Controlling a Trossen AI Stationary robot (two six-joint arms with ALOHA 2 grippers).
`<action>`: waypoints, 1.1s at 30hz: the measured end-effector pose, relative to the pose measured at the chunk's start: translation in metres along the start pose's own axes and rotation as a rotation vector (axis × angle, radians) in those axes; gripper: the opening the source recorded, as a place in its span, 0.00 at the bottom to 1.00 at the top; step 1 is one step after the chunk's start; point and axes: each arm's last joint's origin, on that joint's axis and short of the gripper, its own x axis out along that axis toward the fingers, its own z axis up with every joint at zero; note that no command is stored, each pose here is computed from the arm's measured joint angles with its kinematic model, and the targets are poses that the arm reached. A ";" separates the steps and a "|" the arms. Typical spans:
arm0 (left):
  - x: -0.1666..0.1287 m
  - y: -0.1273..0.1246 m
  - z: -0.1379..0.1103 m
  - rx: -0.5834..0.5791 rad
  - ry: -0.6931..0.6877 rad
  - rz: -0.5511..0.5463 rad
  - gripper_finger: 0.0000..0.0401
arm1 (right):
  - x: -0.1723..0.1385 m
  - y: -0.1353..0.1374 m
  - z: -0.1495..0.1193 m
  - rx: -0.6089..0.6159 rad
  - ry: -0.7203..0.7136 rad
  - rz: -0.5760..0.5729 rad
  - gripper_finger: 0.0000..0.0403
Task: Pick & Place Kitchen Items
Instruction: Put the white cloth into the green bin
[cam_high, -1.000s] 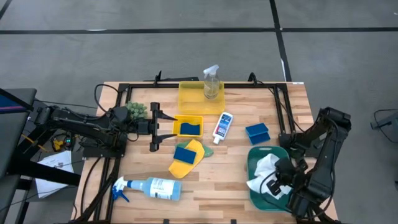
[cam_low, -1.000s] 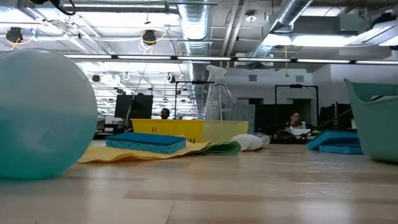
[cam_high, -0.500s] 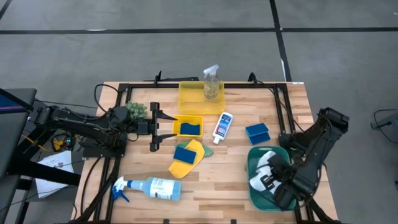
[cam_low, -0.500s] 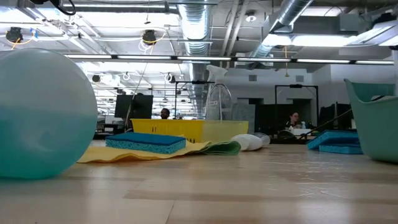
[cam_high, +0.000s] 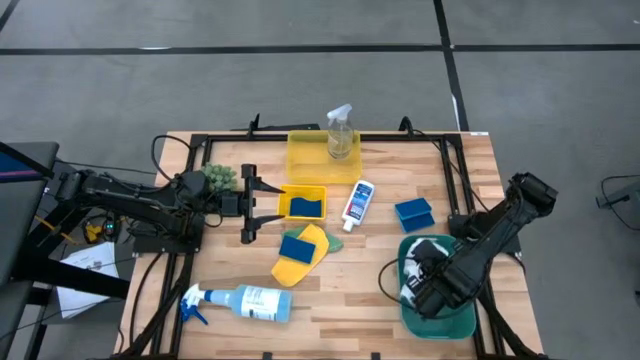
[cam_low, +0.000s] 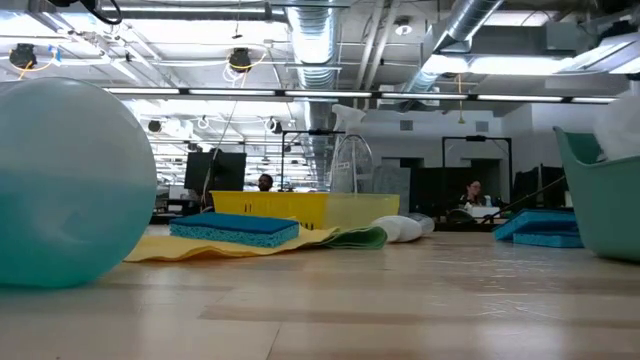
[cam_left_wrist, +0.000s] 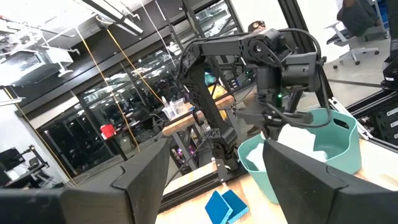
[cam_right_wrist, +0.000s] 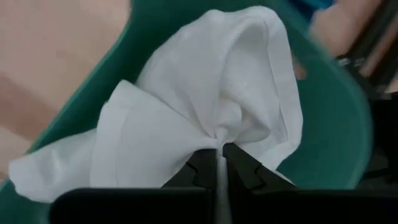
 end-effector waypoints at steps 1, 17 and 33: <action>0.000 0.000 0.000 0.000 0.000 0.000 0.63 | 0.001 0.001 -0.001 -0.012 0.008 0.006 0.01; 0.000 0.000 0.000 0.000 0.000 0.000 0.63 | 0.012 0.018 -0.008 -0.163 0.054 0.044 0.01; 0.000 0.000 0.000 0.000 0.000 -0.001 0.63 | 0.018 0.021 -0.007 -0.254 0.073 -0.007 0.11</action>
